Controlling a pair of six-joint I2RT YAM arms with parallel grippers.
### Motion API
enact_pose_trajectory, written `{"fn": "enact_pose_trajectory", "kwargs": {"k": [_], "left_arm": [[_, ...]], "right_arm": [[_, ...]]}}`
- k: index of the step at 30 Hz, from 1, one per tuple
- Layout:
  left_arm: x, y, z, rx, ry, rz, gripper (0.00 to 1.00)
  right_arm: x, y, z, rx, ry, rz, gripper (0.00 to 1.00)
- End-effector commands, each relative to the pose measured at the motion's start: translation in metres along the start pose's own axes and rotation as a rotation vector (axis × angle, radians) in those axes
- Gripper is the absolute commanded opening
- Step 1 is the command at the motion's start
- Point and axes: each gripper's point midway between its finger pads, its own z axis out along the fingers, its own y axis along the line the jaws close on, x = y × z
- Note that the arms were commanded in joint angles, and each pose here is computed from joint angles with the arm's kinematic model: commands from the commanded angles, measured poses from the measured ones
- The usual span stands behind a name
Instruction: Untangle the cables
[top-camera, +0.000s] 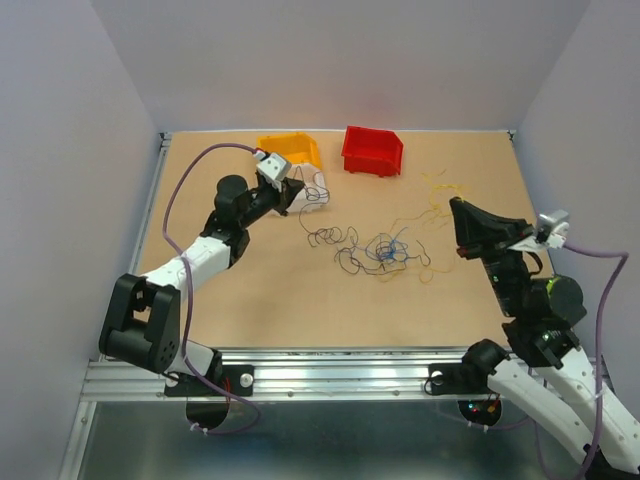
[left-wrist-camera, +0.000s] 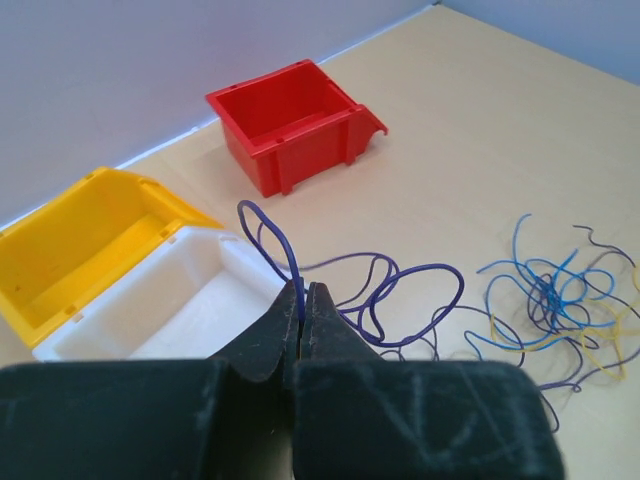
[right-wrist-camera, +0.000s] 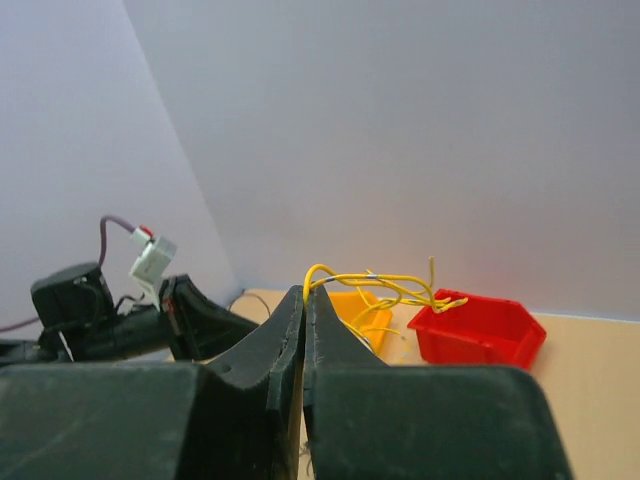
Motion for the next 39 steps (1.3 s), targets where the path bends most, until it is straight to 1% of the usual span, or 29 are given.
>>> {"fn": "enact_pose_trajectory", "kwargs": {"k": [1,2,3,4,5,6,7,10,11,12,13,16,17,18,20,21,22,23,25,26,28,29,31,34,39], "left_arm": [[-0.023,-0.059,0.011,0.258,-0.029,0.086,0.0],[-0.018,-0.07,0.014,0.292,-0.016,0.166,0.0],[-0.015,-0.086,0.015,0.328,-0.003,0.2,0.0],[-0.004,-0.113,0.015,0.386,0.032,0.233,0.07],[0.001,-0.126,0.014,0.422,0.041,0.267,0.16],[0.003,-0.134,0.013,0.45,0.039,0.321,0.3],[0.01,-0.144,0.01,0.482,0.049,0.33,0.59],[0.01,-0.144,0.007,0.483,0.041,0.358,0.93],[0.007,-0.144,0.006,0.479,0.034,0.364,0.96],[0.005,-0.143,0.005,0.475,0.029,0.367,0.98],[0.004,-0.143,0.004,0.473,0.029,0.361,0.99],[-0.006,-0.147,-0.001,0.485,-0.001,0.359,0.99],[-0.01,-0.148,-0.002,0.49,-0.009,0.354,0.99],[-0.011,-0.153,-0.005,0.512,-0.016,0.349,0.99],[-0.016,-0.156,-0.007,0.528,-0.028,0.339,0.99],[-0.017,-0.157,-0.007,0.532,-0.032,0.336,0.99],[-0.018,-0.155,-0.007,0.522,-0.031,0.333,0.99],[-0.02,-0.154,-0.007,0.511,-0.039,0.331,0.99],[-0.026,-0.145,-0.008,0.458,-0.055,0.33,0.99],[-0.033,-0.139,-0.012,0.422,-0.097,0.334,0.99],[-0.041,-0.128,-0.018,0.358,-0.139,0.355,0.99],[-0.047,-0.126,-0.027,0.336,-0.177,0.39,0.99],[-0.047,-0.122,-0.034,0.306,-0.193,0.419,0.99],[-0.059,-0.117,-0.044,0.255,-0.238,0.458,0.99],[-0.061,-0.123,-0.052,0.284,-0.264,0.483,0.99]], "right_arm": [[-0.019,-0.014,-0.02,0.071,-0.071,0.021,0.0],[-0.02,-0.013,-0.022,0.067,-0.07,0.02,0.01],[-0.021,-0.011,-0.023,0.054,-0.07,0.022,0.0],[-0.02,-0.006,-0.022,0.026,-0.063,0.019,0.0],[-0.018,-0.004,-0.02,0.016,-0.055,0.018,0.0],[-0.019,-0.001,-0.018,0.001,-0.052,0.016,0.01],[-0.013,0.003,-0.014,-0.021,-0.03,0.011,0.01],[-0.017,0.014,-0.006,-0.066,-0.017,0.012,0.01],[-0.01,0.022,-0.001,-0.108,0.011,0.012,0.01],[-0.008,0.027,0.002,-0.132,0.024,0.014,0.01],[-0.01,0.039,0.002,-0.195,0.032,0.015,0.01],[0.004,0.054,0.008,-0.277,0.088,0.022,0.01],[0.008,0.064,0.008,-0.337,0.11,0.025,0.01],[0.016,0.069,0.011,-0.363,0.139,0.027,0.01],[0.022,0.087,0.01,-0.474,0.179,0.031,0.01],[0.035,0.098,0.01,-0.549,0.229,0.039,0.01],[0.04,0.098,0.014,-0.546,0.243,0.041,0.01],[0.049,0.11,0.012,-0.63,0.286,0.05,0.01],[0.057,0.12,0.009,-0.708,0.322,0.058,0.02],[0.061,0.125,0.005,-0.752,0.342,0.061,0.03],[0.066,0.126,0.008,-0.758,0.353,0.059,0.04],[0.072,0.123,0.013,-0.739,0.367,0.062,0.04],[0.076,0.119,0.019,-0.713,0.373,0.059,0.04],[0.086,0.117,0.024,-0.698,0.396,0.059,0.04],[0.096,0.114,0.031,-0.677,0.419,0.063,0.04]]}}
